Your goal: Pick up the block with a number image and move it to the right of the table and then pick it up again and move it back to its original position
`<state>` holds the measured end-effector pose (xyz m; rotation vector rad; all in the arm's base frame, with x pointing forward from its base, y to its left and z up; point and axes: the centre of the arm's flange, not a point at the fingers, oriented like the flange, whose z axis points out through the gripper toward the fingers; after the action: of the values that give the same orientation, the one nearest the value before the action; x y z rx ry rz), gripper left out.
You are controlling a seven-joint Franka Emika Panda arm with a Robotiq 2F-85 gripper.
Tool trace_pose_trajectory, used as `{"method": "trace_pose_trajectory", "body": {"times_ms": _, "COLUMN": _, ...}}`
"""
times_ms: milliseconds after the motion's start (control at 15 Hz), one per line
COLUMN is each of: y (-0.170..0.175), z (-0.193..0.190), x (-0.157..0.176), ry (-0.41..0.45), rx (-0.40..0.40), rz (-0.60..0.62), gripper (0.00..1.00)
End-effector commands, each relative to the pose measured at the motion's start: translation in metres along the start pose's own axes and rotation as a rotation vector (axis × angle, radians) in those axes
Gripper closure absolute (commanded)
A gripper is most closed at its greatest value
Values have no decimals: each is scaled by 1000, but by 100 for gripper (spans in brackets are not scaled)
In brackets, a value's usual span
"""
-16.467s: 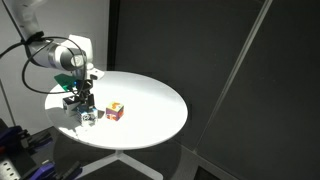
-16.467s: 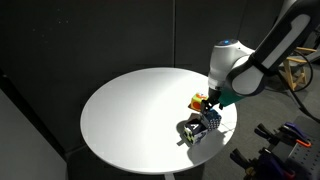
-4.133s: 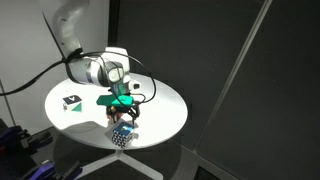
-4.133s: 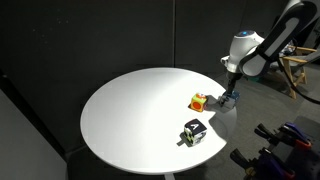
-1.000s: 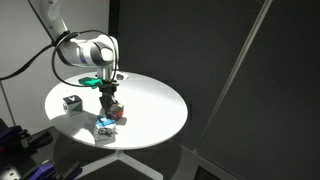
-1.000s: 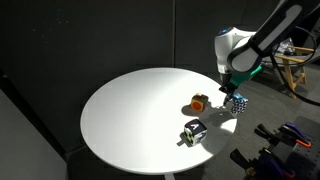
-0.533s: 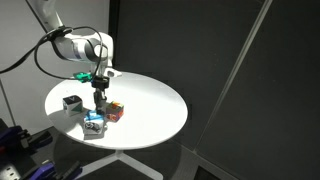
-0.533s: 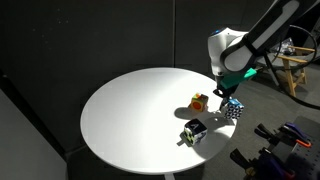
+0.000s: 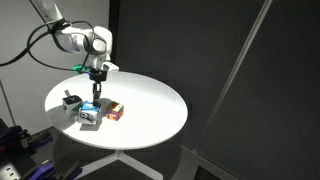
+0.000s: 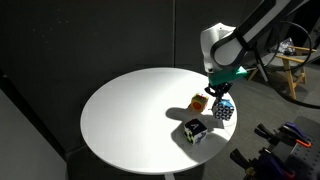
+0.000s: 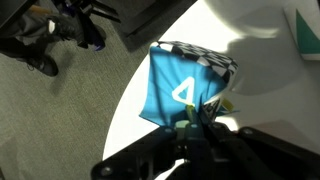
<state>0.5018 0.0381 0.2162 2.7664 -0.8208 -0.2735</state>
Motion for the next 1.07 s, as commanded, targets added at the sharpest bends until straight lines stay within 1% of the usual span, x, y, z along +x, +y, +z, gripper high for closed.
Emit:
{"method": "trace_pose_trajectory", "body": {"times_ms": 0, "y": -18, "z": -14, "x": 1, "ry": -10, "rx": 11, "rz": 76, "gripper": 98}}
{"method": "trace_pose_trajectory", "body": {"times_ms": 400, "y": -43, "z": -17, "x": -3, "ry": -10, "rx": 33, "rz": 164, "gripper": 98}}
{"method": "trace_pose_trajectory", "body": {"times_ms": 933, "y": -61, "z": 0, "x": 11, "ry": -28, "rx": 30, "rz": 247, "gripper": 96}}
{"method": "trace_pose_trajectory", "body": {"times_ms": 1000, "y": -63, "z": 2, "x": 12, "ry": -31, "rx": 26, "rz": 251, "gripper": 71}}
